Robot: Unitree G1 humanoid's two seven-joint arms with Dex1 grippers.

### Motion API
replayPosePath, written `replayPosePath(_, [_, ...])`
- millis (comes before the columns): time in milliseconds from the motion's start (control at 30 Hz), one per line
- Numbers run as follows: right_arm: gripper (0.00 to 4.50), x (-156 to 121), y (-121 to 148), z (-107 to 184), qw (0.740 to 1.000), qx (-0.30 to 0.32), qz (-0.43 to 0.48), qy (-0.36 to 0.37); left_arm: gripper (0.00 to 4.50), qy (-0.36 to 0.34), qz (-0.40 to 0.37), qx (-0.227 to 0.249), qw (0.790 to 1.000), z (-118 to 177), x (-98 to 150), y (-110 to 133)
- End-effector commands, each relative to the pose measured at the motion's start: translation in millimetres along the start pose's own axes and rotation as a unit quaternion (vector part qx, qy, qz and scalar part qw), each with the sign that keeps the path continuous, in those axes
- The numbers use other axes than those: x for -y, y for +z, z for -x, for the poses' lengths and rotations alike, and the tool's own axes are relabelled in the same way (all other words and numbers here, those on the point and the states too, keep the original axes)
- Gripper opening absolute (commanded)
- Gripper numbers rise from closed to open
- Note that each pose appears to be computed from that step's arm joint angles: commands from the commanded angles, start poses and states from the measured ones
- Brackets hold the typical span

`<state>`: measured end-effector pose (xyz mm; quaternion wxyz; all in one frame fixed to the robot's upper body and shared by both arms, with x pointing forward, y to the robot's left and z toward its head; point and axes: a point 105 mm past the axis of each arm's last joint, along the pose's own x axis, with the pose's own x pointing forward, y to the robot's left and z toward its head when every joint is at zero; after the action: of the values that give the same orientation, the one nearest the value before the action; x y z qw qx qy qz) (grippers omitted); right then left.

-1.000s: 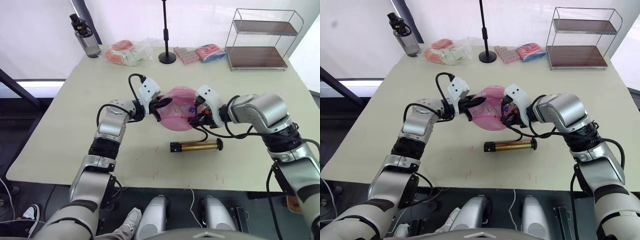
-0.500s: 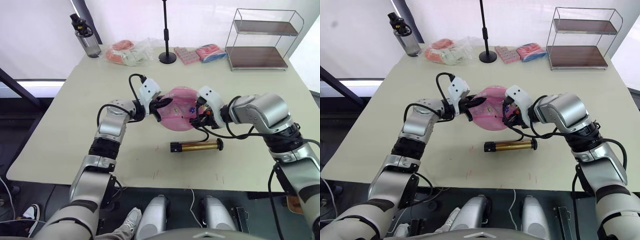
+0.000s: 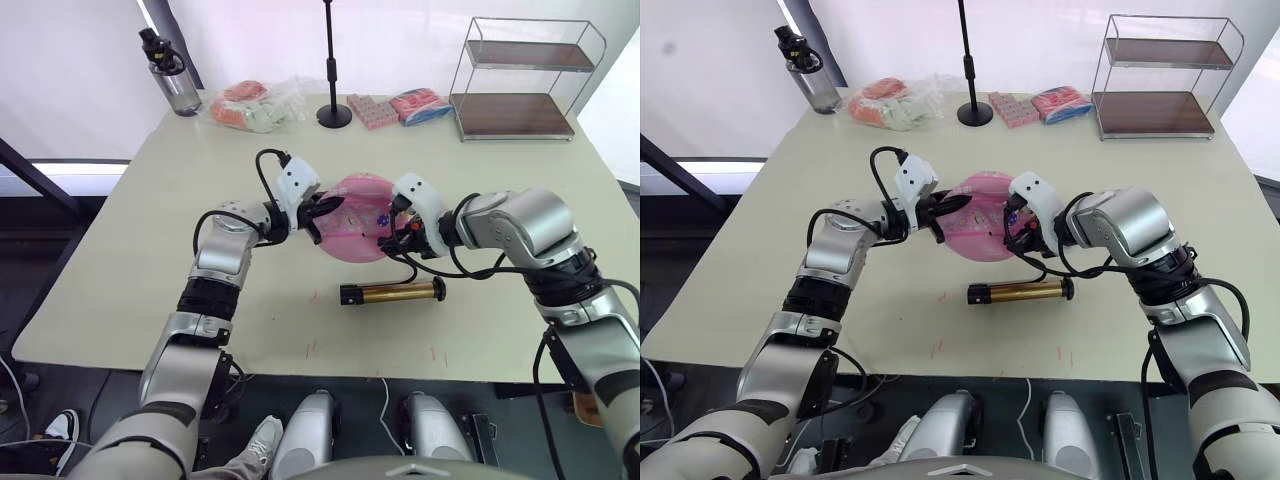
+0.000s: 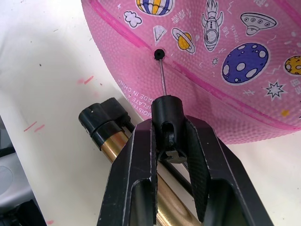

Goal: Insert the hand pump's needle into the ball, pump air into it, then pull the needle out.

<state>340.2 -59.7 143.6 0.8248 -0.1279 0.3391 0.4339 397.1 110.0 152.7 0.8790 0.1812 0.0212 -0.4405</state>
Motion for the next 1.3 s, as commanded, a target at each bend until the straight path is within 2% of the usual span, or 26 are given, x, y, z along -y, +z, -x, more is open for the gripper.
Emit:
replayPosePath(33, [0.35,1.5,-5.3,-3.6,1.0,-0.013,-0.005,-0.007,0.02,-0.021,0.006,-0.009,1.0,-5.7,12.4,-7.0])
replayPosePath(767, [0.35,-10.7,12.0,-10.3,1.0,-0.001,0.028,0.004,0.02,-0.031,0.016,-0.009,0.999,-9.6,22.0,-12.2])
replayPosePath(1300, [0.35,-14.7,7.3,-24.2,0.994,-0.047,0.093,0.014,0.02,-0.05,0.026,-0.006,0.998,-15.3,31.6,-15.8])
